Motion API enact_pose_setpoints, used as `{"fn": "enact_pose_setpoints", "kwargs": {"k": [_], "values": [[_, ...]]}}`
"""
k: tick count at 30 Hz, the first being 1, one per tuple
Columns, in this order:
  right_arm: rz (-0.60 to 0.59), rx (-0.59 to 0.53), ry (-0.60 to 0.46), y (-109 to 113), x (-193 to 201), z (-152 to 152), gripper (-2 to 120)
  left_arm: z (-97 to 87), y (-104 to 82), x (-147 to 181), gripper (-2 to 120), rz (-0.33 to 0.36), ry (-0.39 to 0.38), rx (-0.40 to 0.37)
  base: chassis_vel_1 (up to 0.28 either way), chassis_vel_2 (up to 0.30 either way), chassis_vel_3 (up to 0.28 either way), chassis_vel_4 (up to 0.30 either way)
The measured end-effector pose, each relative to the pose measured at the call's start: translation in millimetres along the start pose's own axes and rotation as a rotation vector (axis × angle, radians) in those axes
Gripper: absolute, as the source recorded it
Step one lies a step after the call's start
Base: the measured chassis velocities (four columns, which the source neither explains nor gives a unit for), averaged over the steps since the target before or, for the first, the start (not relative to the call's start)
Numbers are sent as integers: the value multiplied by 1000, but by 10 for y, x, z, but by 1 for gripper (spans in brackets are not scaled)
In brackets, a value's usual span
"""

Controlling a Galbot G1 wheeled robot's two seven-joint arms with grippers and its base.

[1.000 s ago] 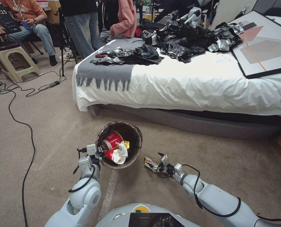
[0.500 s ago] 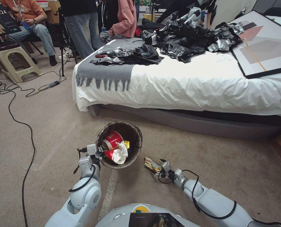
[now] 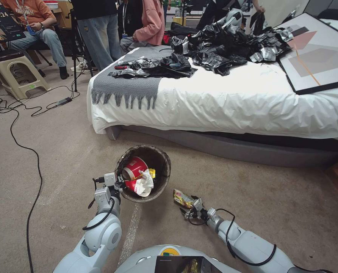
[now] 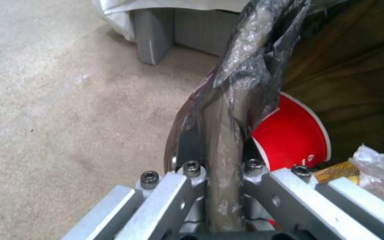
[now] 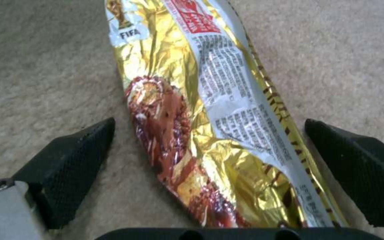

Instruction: Pick up the trash bin, then pick up the garbage from the floor and place it into the trash bin.

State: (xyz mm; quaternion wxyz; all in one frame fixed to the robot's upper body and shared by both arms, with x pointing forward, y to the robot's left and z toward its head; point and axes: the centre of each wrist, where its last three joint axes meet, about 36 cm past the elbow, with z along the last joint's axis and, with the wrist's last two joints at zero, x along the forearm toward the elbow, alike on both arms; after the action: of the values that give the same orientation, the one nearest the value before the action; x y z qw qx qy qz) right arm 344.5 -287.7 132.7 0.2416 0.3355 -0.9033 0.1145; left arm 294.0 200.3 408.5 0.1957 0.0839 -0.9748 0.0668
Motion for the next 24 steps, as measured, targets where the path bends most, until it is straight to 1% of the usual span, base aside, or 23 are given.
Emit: {"fn": "enact_pose_setpoints", "kwargs": {"k": [3,5,7,10,11,13,14,15,16,18,19,20,21,22,23,24], "values": [[4,4,3,6,-27,38,100,-1,0,-1,0,0,0,0,0,0,0,0],[11,8,3,-8,-60,71,94,0,0,-7,0,-1,-1,1,0,0,0,0],[14,9,3,-13,-68,77,93,1,-1,-9,0,-1,-1,1,0,0,0,0],[23,25,-6,-46,-89,90,82,4,0,-18,0,-2,-1,1,0,0,0,0],[23,25,-6,-46,-89,90,82,4,0,-18,0,-2,-1,1,0,0,0,0],[35,28,-12,-66,-90,72,76,15,-1,-25,0,-2,1,0,0,0,0,0],[46,28,-15,-84,-84,59,70,19,-11,-31,0,0,2,0,0,0,0,0],[46,28,-15,-84,-84,59,70,19,-11,-31,0,0,2,0,0,0,0,0],[47,28,-16,-82,-83,57,68,20,-15,-33,0,1,2,1,0,0,0,0],[54,26,-16,-84,-73,57,57,20,-21,-40,0,2,2,1,0,0,0,0],[54,26,-16,-84,-73,57,57,20,-21,-40,0,2,2,1,0,0,0,0],[57,25,-15,-88,-64,61,51,19,-20,-43,0,2,2,0,0,0,0,0],[57,24,-15,-82,-59,64,47,19,-18,-44,0,3,2,-1,0,0,0,0],[57,24,-15,-82,-59,64,47,19,-18,-44,0,3,2,-1,0,0,0,0],[60,24,-15,-83,-55,66,41,18,-16,-45,0,3,2,-1,0,0,0,0],[61,25,-15,-83,-52,67,36,18,-15,-47,0,4,2,-2,0,0,0,0]]}}
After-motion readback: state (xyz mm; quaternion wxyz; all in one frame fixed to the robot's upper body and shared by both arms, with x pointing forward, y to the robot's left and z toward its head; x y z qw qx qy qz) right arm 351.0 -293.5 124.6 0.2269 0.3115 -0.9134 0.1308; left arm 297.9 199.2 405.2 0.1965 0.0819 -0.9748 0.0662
